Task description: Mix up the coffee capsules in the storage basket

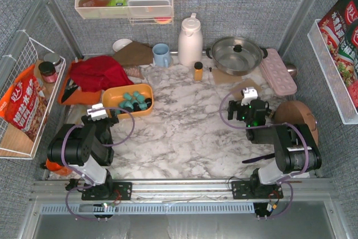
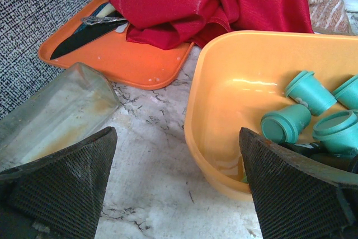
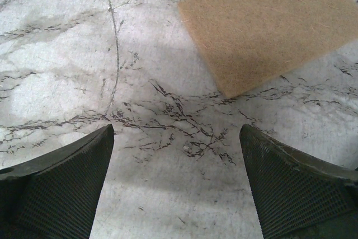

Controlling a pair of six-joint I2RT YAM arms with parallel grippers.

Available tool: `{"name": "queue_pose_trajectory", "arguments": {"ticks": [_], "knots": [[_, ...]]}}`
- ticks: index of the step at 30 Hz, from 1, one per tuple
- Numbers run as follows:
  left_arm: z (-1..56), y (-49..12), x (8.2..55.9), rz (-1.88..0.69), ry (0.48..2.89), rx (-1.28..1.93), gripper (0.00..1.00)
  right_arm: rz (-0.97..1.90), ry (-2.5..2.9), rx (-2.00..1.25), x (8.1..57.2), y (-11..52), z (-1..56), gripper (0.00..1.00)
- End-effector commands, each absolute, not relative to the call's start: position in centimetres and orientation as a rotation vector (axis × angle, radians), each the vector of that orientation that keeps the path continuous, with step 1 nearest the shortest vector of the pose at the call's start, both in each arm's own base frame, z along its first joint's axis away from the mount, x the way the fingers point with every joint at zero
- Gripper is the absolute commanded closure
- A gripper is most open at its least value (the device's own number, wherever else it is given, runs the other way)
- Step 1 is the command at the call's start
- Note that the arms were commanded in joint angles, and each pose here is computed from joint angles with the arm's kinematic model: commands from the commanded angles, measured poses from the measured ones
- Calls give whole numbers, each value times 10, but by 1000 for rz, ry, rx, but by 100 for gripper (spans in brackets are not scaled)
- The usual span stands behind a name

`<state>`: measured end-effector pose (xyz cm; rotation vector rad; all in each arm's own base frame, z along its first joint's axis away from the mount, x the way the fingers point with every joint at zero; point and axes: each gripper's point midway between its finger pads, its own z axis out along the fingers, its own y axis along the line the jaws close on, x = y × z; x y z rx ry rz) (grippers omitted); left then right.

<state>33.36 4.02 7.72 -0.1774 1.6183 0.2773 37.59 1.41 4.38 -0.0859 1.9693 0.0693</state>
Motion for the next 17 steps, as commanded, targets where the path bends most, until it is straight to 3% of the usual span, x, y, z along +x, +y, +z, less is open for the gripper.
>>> {"name": "queue_pose_trajectory", "arguments": {"ticks": [1, 17], "knots": [[118, 41, 339, 259, 1451, -198, 1, 83, 1944, -90, 380, 16, 51, 1], [118, 41, 339, 258, 1452, -198, 1, 85, 1957, -56, 382, 12, 50, 1]]}}
